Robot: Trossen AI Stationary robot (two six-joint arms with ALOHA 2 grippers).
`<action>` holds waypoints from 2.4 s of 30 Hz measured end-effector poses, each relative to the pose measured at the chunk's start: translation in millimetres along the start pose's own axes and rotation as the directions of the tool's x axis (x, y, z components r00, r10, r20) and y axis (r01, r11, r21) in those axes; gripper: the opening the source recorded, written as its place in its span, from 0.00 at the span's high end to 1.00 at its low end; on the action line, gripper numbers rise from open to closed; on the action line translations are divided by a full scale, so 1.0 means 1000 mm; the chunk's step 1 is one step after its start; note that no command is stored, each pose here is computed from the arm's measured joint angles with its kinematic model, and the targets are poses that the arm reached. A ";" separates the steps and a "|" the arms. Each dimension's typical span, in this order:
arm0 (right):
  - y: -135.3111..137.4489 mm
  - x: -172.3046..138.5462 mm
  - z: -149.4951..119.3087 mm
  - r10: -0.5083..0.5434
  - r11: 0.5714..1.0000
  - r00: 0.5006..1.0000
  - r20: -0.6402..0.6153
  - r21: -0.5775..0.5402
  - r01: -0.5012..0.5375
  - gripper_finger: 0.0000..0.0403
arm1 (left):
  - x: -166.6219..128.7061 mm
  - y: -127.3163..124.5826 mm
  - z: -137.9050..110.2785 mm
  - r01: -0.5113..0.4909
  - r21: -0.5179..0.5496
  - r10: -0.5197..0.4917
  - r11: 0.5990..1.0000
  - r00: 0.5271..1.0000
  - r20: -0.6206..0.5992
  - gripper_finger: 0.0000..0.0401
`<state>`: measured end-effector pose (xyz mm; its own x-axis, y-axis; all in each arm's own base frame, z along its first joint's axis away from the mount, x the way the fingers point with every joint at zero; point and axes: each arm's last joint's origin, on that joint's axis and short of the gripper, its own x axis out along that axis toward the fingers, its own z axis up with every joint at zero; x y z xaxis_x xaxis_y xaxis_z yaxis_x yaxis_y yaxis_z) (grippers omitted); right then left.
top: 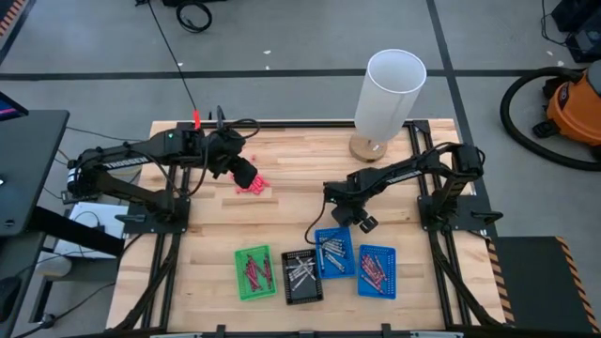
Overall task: Sort crayons
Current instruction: Put the white crayon into the black bin
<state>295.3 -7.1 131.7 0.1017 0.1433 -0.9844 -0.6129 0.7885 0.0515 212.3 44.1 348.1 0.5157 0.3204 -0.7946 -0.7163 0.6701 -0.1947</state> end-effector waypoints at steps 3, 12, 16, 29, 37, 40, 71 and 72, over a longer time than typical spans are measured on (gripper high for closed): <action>-0.004 0.000 -0.005 0.020 0.999 1.000 0.006 0.045 -0.020 0.73 | -0.001 0.000 0.000 0.002 -0.001 -0.002 1.000 1.000 0.002 0.52; -0.013 -0.002 -0.014 0.047 0.985 0.999 0.017 0.165 -0.049 0.94 | -0.012 0.006 -0.002 0.015 -0.014 -0.015 1.000 1.000 0.023 0.52; -0.014 -0.005 -0.016 0.057 0.980 0.998 0.029 0.188 -0.062 0.96 | -0.016 0.007 -0.003 0.015 -0.017 -0.015 1.000 0.999 0.038 0.52; -0.003 -0.047 -0.020 -0.035 0.974 0.995 0.095 0.224 0.013 0.92 | -0.017 0.007 -0.002 -0.071 0.014 0.069 0.997 0.991 0.115 0.52; 0.011 -0.085 -0.023 -0.096 0.961 0.972 0.215 0.273 0.034 0.92 | -0.010 -0.018 -0.005 0.072 0.079 -0.089 0.994 0.968 0.236 0.52; 0.016 -0.101 -0.023 -0.132 0.950 0.948 0.289 0.310 0.038 0.92 | 0.000 -0.035 -0.012 0.182 0.103 -0.206 0.978 0.927 0.312 0.52; 0.002 -0.147 0.020 -0.425 0.713 0.575 0.699 0.650 -0.263 0.92 | 0.064 -0.098 -0.030 0.405 0.156 -0.432 0.901 0.800 0.417 0.52; 0.003 -0.147 0.021 -0.433 0.714 0.574 0.695 0.653 -0.253 0.92 | 0.064 -0.099 -0.029 0.407 0.155 -0.433 0.900 0.798 0.419 0.52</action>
<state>294.8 -13.4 280.1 0.8686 0.1567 -0.4702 0.0487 0.9172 0.3955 302.0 -21.2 299.8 0.9187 0.2460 -0.3090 -0.3619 0.8375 -0.4093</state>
